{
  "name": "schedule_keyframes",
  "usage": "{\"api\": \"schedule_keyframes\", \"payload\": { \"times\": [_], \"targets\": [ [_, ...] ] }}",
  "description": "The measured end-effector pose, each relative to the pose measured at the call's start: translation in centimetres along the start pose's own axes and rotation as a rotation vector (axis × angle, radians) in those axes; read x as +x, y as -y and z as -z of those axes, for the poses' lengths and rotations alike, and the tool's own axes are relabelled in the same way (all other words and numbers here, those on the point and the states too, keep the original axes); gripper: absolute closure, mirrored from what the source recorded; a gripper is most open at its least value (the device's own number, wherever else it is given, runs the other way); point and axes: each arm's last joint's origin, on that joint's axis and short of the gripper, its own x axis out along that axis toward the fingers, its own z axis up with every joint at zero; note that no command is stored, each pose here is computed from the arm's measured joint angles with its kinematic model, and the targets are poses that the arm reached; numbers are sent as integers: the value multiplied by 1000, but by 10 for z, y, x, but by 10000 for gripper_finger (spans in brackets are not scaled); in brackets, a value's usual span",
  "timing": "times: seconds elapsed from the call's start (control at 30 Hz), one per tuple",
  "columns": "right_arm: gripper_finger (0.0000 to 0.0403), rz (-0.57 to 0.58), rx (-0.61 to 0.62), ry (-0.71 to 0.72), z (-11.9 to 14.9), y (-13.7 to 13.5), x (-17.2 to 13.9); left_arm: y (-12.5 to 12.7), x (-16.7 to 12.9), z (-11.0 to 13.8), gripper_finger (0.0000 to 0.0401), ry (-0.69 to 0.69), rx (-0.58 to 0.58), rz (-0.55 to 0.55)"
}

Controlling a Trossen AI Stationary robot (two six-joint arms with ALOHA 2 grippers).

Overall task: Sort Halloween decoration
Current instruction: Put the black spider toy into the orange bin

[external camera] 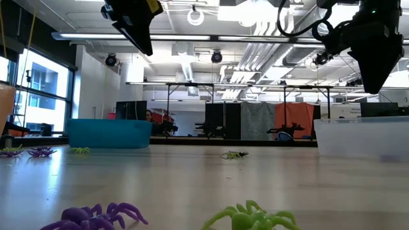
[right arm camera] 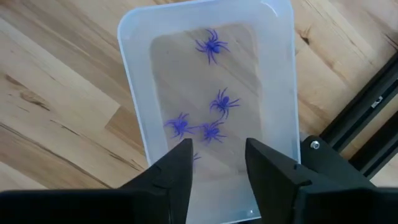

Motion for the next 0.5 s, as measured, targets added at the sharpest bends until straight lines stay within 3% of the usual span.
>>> {"api": "schedule_keyframes", "payload": {
  "times": [0.17, 0.37, 0.5],
  "targets": [
    [258, -69, -43, 100, -4, -9, -2, 6, 5, 3, 311, -1, -2, 43],
    [258, -309, -177, 338, -20, -43, -8, 30, 35, 13, 311, -12, -19, 272],
    [258, -298, -305, 425, -31, -62, 2, 39, 49, 14, 311, 34, -53, 386]
  ]
}}
